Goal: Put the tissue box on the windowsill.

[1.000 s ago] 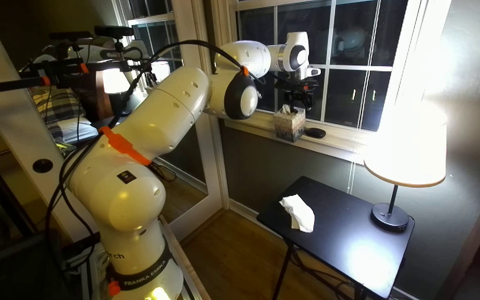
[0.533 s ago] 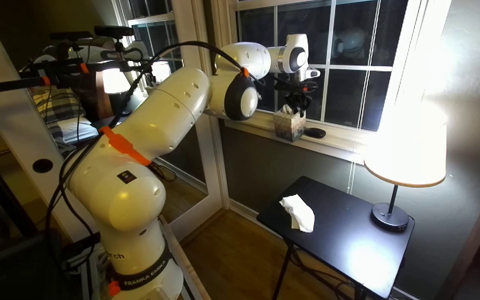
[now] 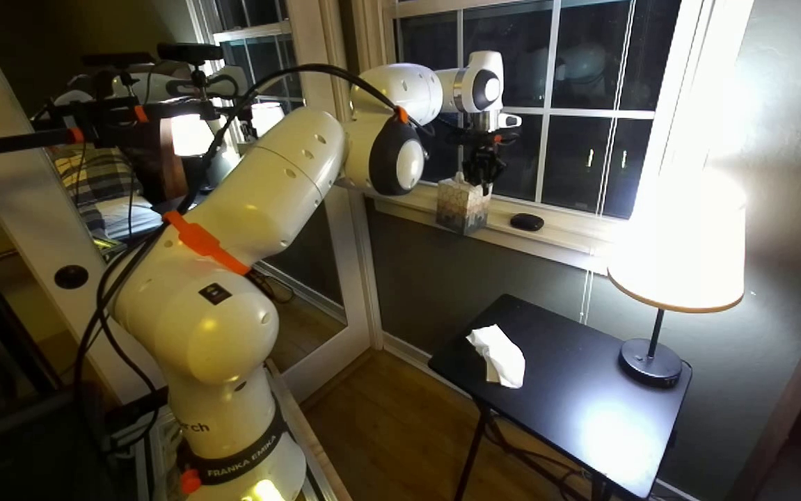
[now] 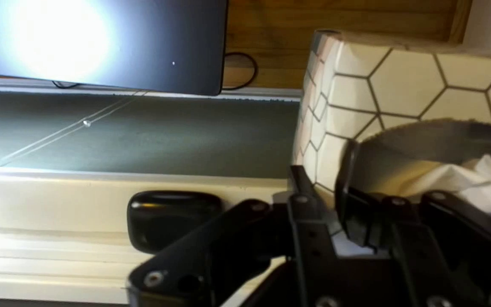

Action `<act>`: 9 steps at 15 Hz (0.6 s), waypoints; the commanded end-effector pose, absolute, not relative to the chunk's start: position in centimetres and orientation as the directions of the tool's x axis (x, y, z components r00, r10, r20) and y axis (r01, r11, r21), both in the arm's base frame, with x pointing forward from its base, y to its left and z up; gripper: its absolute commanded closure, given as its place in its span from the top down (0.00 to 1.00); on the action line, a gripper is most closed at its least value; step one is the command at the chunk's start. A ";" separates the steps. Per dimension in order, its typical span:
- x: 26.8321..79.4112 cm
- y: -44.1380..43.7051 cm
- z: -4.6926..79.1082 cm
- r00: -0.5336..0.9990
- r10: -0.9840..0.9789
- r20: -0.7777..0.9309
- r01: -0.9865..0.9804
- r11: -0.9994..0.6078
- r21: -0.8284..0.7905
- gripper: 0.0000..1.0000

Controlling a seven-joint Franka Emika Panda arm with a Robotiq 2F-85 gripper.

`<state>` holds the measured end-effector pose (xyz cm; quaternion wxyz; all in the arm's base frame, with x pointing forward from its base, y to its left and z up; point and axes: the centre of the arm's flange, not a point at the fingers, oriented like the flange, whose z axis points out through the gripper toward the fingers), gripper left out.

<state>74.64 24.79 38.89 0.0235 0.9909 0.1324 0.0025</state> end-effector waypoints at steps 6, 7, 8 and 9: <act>70.5 20.0 36.4 0.952 0.269 -0.144 0.282 -0.956 0.080 0.01; 70.7 19.1 35.2 0.955 0.254 -0.150 0.268 -0.960 0.083 0.01; 71.0 18.2 34.2 0.959 0.243 -0.146 0.259 -0.961 0.095 0.01; 71.3 17.3 33.2 0.962 0.232 -0.141 0.248 -0.963 0.104 0.01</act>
